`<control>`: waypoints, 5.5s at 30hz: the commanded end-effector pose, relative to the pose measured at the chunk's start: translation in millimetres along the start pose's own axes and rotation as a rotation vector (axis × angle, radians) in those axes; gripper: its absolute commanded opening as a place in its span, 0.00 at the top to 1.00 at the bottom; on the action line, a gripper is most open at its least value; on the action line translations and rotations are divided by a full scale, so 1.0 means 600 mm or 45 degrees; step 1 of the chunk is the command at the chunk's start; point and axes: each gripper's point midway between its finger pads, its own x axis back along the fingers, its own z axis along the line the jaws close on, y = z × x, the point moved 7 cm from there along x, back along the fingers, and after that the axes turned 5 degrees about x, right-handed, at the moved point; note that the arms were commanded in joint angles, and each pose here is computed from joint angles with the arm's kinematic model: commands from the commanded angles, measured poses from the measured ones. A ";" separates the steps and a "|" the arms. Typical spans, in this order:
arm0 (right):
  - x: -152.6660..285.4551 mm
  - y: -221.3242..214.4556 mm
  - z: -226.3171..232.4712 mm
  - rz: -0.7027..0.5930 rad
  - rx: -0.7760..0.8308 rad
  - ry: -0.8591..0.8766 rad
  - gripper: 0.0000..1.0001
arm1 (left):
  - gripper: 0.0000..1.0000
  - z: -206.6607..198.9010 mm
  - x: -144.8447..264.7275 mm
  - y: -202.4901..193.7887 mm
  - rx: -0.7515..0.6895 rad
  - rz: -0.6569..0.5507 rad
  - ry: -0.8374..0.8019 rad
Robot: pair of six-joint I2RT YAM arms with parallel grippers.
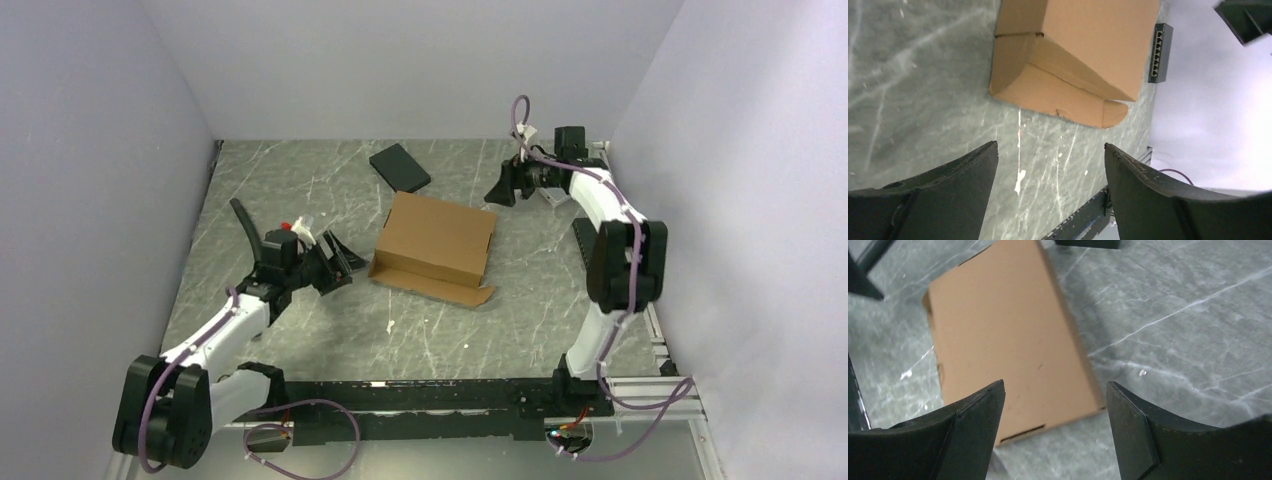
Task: Fold the paper box
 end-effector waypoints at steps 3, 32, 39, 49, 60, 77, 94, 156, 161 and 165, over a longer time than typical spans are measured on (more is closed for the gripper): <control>-0.067 -0.024 -0.075 0.057 -0.344 0.008 0.22 | 0.19 -0.051 0.038 -0.013 0.040 -0.014 -0.225; -0.029 -0.160 0.073 0.050 -0.858 -0.008 0.58 | 0.21 -0.122 -0.205 -0.032 0.109 0.223 0.121; -0.017 -0.161 0.093 0.088 -0.769 -0.002 0.52 | 0.20 -0.136 -0.202 -0.002 -0.067 0.194 0.157; 0.054 -0.083 0.091 0.035 -0.151 -0.193 0.30 | 0.18 -0.176 -0.056 -0.024 -0.545 0.196 -0.197; 0.049 -0.075 0.224 -0.115 0.926 0.515 0.00 | 0.17 -0.139 -0.002 -0.257 -1.415 -0.121 -0.638; -0.009 -0.105 0.216 0.017 0.864 0.350 0.00 | 0.30 -0.109 -0.120 -0.370 -1.770 -0.347 -0.350; -0.017 -0.115 0.217 0.039 0.787 0.384 0.01 | 0.76 -0.079 -0.150 -0.372 -1.757 -0.381 -0.152; -0.082 -0.175 0.117 0.192 -0.494 0.116 0.32 | 1.00 -0.110 -0.144 -0.294 -1.230 -0.192 -0.144; -0.087 -0.177 0.121 0.207 -0.489 0.117 0.32 | 1.00 -0.128 -0.155 -0.282 -1.199 -0.090 -0.127; -0.089 -0.180 0.115 0.227 -0.488 0.077 0.32 | 0.94 -0.153 -0.159 -0.274 -1.166 -0.050 -0.142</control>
